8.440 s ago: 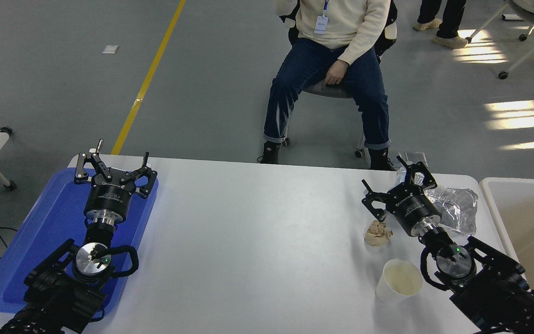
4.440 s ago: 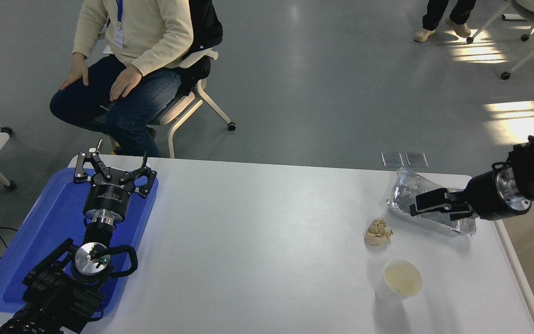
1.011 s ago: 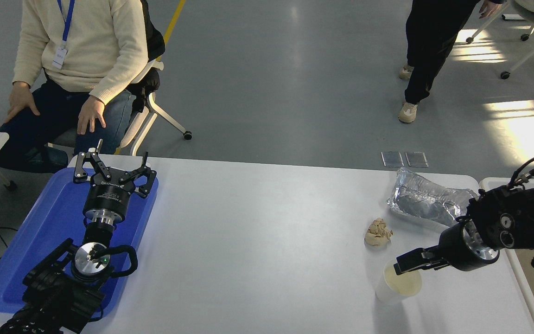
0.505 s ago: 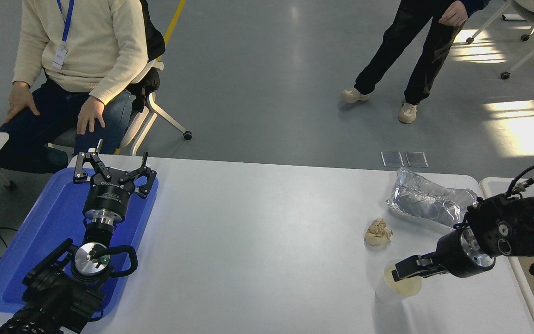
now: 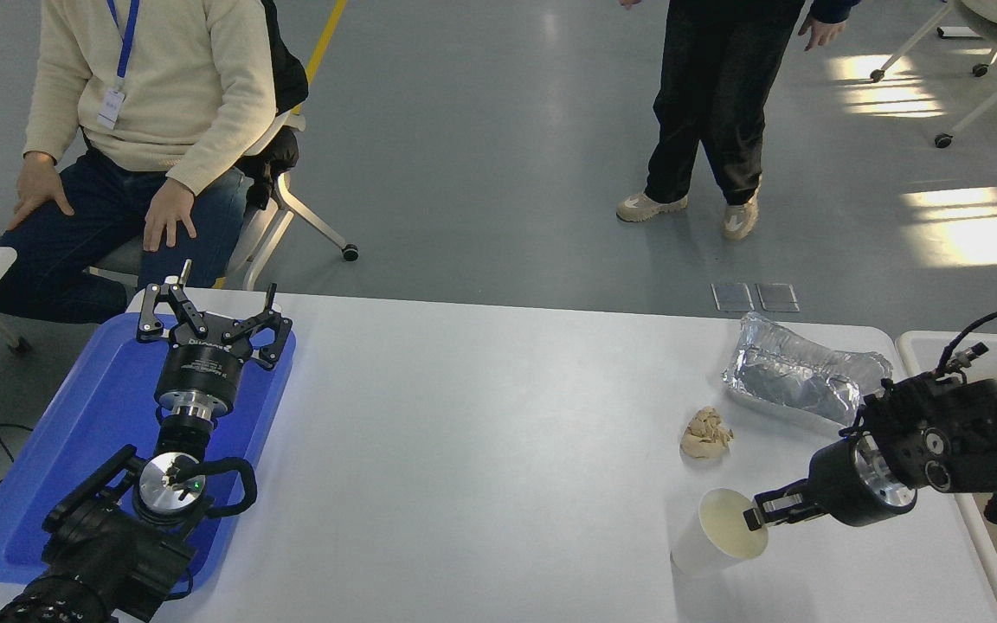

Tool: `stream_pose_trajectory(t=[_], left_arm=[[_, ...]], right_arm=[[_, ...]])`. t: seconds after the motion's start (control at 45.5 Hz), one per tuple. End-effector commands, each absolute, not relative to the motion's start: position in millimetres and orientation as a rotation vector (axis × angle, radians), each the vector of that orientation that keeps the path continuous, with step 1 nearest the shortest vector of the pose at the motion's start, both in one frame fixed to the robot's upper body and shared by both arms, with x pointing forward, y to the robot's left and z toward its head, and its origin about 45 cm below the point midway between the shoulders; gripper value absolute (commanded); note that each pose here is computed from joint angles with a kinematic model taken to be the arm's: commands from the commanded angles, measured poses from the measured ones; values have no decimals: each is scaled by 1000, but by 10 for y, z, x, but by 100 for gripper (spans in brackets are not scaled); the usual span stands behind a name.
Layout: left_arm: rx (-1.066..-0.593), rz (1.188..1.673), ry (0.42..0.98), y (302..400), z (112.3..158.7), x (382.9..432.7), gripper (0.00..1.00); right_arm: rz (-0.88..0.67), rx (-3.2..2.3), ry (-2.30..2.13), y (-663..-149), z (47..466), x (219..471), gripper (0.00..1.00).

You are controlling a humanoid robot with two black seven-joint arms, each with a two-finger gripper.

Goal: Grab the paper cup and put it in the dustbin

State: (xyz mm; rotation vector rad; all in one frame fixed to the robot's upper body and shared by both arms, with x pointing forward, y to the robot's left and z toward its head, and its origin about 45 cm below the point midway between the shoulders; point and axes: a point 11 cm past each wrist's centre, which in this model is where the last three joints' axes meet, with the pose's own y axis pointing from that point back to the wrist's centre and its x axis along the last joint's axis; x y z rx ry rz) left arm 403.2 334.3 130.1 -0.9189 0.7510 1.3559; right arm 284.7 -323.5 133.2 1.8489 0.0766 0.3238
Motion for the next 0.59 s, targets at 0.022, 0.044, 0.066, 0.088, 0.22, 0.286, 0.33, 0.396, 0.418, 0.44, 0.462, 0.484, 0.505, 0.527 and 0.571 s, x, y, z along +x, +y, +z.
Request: stream_pose_trajectory(t=[0.022, 0.044, 0.066, 0.088, 0.22, 0.286, 0.33, 0.396, 0.418, 0.44, 0.462, 0.484, 0.505, 0.527, 0.571], left_arm=[[-918, 1356, 750, 3342, 1301, 4032, 100], [-918, 1356, 750, 3342, 1301, 4032, 100], [-918, 1356, 750, 3342, 1301, 4032, 100], [-918, 1356, 750, 3342, 1301, 4032, 100], [-918, 1356, 750, 3342, 1301, 4032, 100], [-918, 1356, 750, 3342, 1301, 4032, 100], [-918, 1356, 750, 3342, 1301, 4032, 100], [-918, 1356, 750, 3342, 1301, 4032, 100], [-918, 1356, 750, 3342, 1301, 4032, 100], [-918, 1356, 750, 3342, 1301, 4032, 100], [-918, 1356, 750, 3342, 1301, 4032, 100], [-918, 1356, 750, 3342, 1301, 4032, 100], [-918, 1356, 750, 3342, 1301, 4032, 100], [-918, 1356, 750, 3342, 1301, 4032, 100], [-918, 1356, 750, 3342, 1301, 4032, 100]], right_arm=[[347, 1852, 53, -3229, 1462, 2922, 0], [349, 1854, 50, -3225, 1481, 2929, 0], [349, 1855, 47, -3227, 1503, 2932, 0], [353, 1857, 45, -3217, 1534, 2945, 0], [372, 1860, 37, -3182, 1782, 2987, 0], [386, 1847, 38, -3190, 1926, 2997, 0], [397, 1837, 45, -3189, 2033, 2997, 0], [411, 1820, 55, -3183, 2226, 3005, 0], [410, 1816, 58, -3183, 2285, 2998, 0], [411, 1814, 59, -3169, 2349, 3000, 0], [411, 1812, 58, -3158, 2409, 3001, 0], [412, 1810, 51, -3150, 2475, 3011, 0], [413, 1812, 47, -3132, 2527, 3013, 0], [414, 1811, 44, -3115, 2582, 3015, 0], [426, 1809, 36, -3077, 2694, 3033, 0]])
